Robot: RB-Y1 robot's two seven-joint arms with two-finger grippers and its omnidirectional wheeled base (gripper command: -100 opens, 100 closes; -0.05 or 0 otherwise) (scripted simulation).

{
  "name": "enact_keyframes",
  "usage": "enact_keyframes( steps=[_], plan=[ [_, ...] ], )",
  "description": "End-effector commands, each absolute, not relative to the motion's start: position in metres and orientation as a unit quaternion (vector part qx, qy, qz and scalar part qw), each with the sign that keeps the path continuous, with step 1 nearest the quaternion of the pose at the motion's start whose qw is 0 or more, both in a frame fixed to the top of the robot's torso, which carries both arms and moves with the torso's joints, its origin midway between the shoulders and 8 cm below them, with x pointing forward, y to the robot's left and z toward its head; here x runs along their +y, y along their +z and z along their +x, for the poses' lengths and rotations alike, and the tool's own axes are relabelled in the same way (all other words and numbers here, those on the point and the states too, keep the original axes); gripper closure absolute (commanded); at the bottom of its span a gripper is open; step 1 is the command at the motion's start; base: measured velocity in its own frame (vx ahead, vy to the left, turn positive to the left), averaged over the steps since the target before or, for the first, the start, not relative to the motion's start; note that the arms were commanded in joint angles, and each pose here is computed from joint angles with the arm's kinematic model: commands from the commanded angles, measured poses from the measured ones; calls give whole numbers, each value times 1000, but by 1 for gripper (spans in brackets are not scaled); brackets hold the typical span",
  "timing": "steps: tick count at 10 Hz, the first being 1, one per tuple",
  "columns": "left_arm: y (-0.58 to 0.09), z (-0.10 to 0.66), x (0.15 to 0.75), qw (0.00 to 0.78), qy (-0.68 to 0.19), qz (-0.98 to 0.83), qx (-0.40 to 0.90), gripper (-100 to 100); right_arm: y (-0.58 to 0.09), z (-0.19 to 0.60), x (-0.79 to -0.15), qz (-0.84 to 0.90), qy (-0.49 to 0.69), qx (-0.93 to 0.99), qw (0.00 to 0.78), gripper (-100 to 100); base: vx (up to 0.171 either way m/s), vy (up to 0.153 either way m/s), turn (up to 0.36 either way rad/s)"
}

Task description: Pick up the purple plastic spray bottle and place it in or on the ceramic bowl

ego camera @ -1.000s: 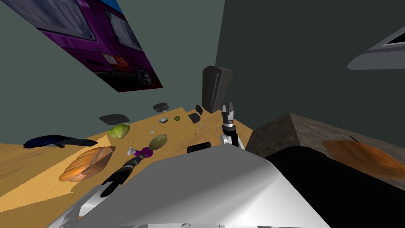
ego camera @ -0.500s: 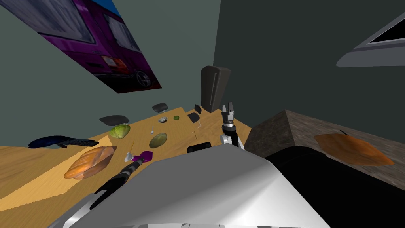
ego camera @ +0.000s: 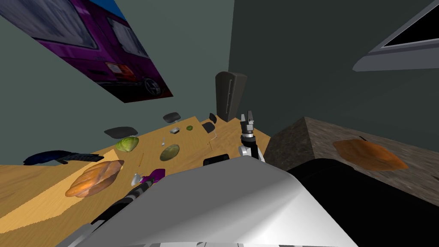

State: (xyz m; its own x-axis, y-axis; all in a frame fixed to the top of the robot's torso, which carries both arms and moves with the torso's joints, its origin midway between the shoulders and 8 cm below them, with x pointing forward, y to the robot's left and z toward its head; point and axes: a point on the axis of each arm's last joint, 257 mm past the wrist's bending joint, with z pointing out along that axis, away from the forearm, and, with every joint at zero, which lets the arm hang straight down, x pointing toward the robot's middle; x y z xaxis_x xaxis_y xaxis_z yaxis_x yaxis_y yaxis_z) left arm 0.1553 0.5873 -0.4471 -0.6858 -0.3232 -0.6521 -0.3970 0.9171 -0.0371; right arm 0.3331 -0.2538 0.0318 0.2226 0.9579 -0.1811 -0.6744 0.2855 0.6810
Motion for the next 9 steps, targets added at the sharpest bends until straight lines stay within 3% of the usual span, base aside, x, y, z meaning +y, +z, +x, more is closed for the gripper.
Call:
enact_keyframes(
  steps=[1,3,9],
  plan=[
    [-448,143,580,332,45,-199,921,100,32,333,-254,239,548,297,745,0,-20,-72,-63],
    [-435,146,586,333,45,-202,920,100,32,333,-254,239,548,297,745,0,32,-118,-49],
    [-348,217,652,401,87,-207,888,100,32,333,-254,239,548,297,745,0,129,-112,26]
  ],
)
